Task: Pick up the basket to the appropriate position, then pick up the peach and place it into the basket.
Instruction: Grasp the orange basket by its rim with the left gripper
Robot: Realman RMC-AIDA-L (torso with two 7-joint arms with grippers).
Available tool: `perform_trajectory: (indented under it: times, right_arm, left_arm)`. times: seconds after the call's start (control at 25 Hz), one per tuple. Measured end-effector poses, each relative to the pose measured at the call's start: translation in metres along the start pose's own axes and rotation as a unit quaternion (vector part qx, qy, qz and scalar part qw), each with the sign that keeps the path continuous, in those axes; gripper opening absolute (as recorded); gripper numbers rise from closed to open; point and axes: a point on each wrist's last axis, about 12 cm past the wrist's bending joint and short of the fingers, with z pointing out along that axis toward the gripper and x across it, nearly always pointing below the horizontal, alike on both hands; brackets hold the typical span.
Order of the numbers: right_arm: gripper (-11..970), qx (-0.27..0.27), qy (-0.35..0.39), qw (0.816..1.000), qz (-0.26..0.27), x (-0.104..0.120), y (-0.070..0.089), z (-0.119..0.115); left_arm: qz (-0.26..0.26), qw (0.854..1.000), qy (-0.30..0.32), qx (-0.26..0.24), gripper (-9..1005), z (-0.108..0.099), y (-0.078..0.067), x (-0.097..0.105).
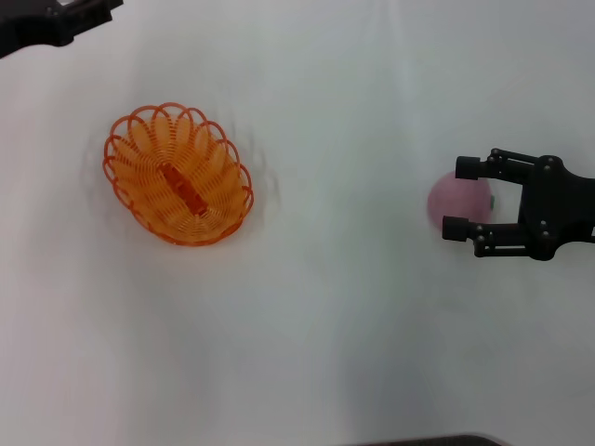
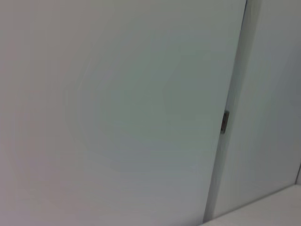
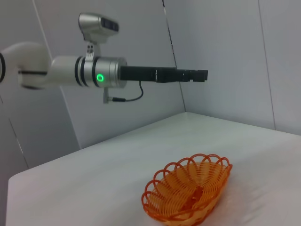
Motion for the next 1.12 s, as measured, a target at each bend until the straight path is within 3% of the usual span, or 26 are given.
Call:
perform_trajectory:
  times: [0.52,0.84,1.12]
  right_arm:
    - [915,0.002,0.001,1.0,0.001,0.001,0.0,0.0]
    - [914,-0.002,0.002,1.0,-0.001,-0.001,-0.001,0.003]
    - [914,-0.006,0.002,1.0,0.0,0.0,-0.003,0.008]
  left_arm:
    - [0.033,0.987,0.155,-0.017,747,0.016,-0.01,-0.045]
    - [0.057,0.949,0.309,-0.028,747,0.04,-0.02,-0.063]
    - [0.071,0.923,0.379,-0.015,748,0.056,-0.027,-0.078]
